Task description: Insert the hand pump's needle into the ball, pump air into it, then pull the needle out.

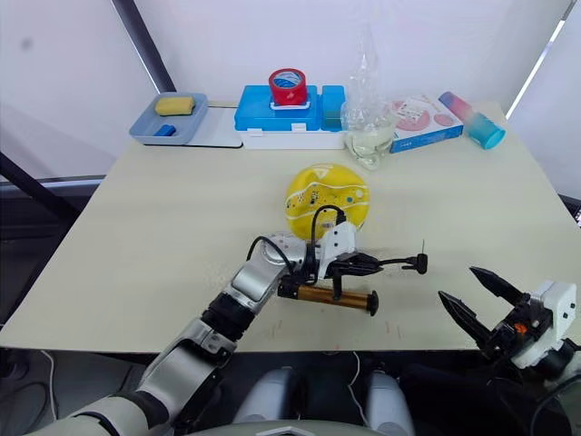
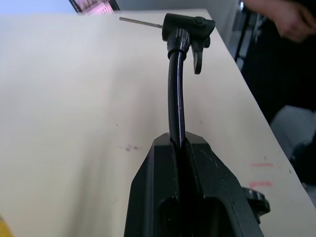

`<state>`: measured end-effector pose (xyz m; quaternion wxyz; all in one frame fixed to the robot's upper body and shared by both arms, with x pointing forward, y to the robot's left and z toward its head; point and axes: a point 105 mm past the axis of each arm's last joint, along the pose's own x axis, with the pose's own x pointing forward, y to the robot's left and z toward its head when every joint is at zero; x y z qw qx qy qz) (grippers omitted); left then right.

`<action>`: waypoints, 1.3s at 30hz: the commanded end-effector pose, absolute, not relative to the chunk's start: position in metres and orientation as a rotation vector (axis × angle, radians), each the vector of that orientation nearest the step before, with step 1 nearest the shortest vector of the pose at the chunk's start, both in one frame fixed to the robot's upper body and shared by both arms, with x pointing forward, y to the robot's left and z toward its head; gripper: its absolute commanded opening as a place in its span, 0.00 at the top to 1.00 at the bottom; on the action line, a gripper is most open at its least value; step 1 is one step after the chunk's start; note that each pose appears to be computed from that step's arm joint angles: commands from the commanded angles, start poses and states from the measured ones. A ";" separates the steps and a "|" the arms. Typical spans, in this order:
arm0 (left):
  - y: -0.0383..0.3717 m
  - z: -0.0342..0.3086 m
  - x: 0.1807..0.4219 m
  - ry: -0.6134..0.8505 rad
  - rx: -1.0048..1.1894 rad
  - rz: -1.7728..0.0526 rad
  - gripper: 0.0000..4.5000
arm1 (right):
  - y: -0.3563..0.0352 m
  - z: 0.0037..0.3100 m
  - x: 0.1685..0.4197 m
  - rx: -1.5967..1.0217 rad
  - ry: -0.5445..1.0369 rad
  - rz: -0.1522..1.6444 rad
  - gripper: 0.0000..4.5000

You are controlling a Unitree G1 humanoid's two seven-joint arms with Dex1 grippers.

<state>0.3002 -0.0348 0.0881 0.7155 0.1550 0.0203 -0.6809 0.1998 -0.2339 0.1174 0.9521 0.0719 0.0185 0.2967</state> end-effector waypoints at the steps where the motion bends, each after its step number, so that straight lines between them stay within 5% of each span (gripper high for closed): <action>1: -0.034 0.102 0.299 -0.075 0.287 -1.495 1.00 | -0.217 0.133 0.207 0.281 0.041 0.601 0.00; 11: -0.030 0.101 0.299 -0.143 0.177 -1.432 1.00 | -0.193 0.149 0.236 0.613 0.084 0.544 0.00; 31: -0.031 0.099 0.300 -0.188 0.139 -1.384 1.00 | -0.162 0.158 0.253 0.837 0.088 0.506 0.00; 34: -0.031 0.099 0.300 -0.186 0.140 -1.385 1.00 | -0.163 0.160 0.252 0.826 0.082 0.502 0.18; 39: -0.030 0.098 0.301 -0.181 0.141 -1.389 1.00 | -0.163 0.157 0.249 0.804 0.098 0.508 0.71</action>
